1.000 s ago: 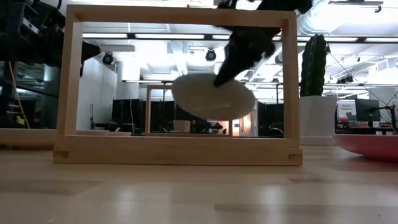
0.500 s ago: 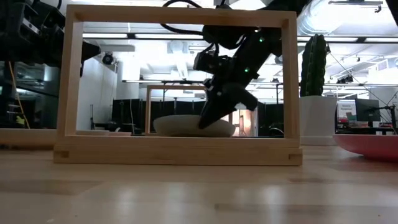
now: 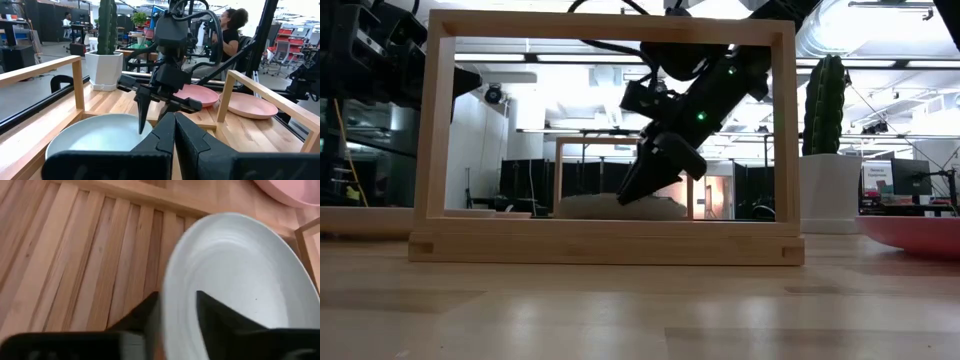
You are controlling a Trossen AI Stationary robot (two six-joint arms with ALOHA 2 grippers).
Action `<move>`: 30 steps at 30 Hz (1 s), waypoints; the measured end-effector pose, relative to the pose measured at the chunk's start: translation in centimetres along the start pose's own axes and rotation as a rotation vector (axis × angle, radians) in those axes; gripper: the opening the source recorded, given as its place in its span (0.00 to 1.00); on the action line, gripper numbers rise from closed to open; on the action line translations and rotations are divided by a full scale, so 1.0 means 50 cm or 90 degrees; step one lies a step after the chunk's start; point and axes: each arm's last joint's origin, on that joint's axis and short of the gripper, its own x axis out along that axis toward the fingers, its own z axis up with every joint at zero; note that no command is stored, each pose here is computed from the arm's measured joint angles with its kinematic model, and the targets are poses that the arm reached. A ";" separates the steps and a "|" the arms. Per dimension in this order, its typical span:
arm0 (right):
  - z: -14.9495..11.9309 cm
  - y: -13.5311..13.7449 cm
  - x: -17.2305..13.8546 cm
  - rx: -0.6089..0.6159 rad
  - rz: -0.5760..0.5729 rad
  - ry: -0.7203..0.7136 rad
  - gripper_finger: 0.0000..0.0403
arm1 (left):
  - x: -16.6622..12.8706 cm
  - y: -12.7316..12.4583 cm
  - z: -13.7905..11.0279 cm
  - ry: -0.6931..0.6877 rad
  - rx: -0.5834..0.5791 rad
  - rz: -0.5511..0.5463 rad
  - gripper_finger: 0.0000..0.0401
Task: Place and stack plates onto a shelf
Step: Put the top blue plate on the shelf, then put the top pink plate on the shelf
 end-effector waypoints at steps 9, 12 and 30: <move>0.019 -0.022 -0.105 0.019 -0.033 0.047 0.54 | 0.000 0.000 0.000 0.000 0.000 0.000 0.01; 0.014 -0.027 -0.163 0.086 -0.028 0.048 0.54 | 0.000 0.000 0.000 0.000 0.000 0.000 0.01; -0.168 0.081 -0.318 0.293 -0.092 -0.470 0.54 | 0.000 0.000 0.000 0.000 0.000 0.000 0.01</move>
